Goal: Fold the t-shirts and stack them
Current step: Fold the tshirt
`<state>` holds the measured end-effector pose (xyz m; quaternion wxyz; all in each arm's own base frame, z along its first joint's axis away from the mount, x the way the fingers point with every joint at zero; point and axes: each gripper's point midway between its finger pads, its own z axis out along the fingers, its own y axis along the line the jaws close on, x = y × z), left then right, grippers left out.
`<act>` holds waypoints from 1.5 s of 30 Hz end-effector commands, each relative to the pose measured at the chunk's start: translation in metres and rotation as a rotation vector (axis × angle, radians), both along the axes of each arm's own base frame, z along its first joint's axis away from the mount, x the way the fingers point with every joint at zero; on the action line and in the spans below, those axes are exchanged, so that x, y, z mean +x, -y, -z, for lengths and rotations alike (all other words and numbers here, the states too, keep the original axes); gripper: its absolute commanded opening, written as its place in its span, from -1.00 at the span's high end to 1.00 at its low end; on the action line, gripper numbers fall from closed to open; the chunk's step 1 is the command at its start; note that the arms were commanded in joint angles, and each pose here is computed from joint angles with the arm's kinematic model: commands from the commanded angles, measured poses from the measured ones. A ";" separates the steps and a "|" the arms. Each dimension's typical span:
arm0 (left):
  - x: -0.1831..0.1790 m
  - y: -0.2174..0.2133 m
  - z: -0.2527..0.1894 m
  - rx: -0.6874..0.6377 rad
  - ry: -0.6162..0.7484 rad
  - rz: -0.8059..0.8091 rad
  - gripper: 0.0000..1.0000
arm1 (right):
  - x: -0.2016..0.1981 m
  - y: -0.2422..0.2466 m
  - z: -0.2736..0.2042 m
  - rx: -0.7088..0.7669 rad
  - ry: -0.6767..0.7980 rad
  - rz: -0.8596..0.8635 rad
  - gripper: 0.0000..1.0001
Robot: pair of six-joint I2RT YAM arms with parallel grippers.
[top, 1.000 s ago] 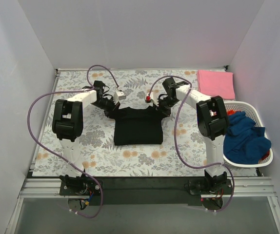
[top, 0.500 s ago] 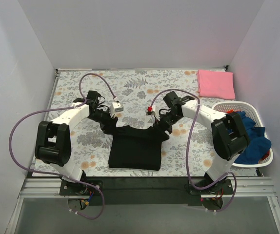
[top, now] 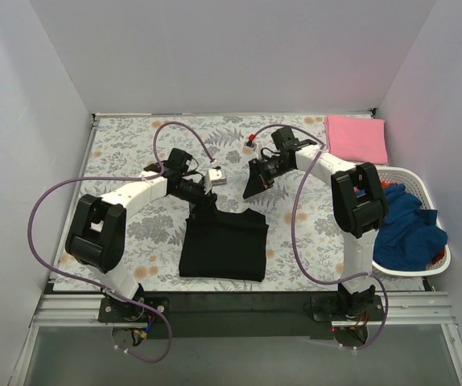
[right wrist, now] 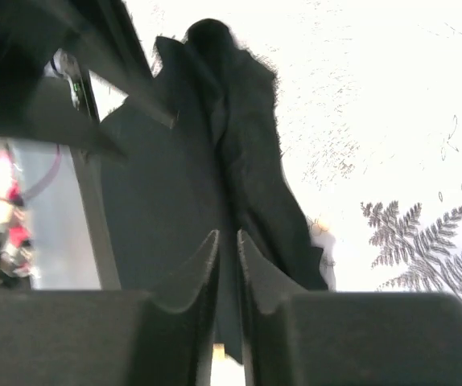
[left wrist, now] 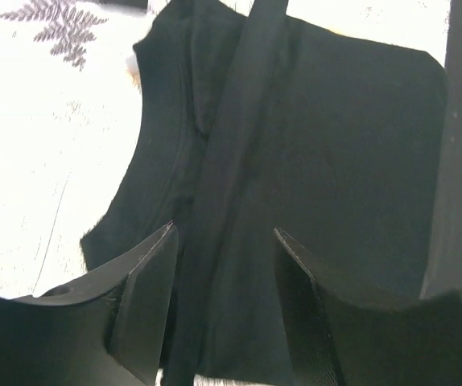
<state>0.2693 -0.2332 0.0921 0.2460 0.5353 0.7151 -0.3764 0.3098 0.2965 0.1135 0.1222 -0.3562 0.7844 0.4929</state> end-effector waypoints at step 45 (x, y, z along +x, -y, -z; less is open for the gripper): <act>-0.029 0.024 0.008 -0.005 0.292 0.092 1.00 | -0.069 -0.072 0.093 0.088 -0.454 -0.031 0.84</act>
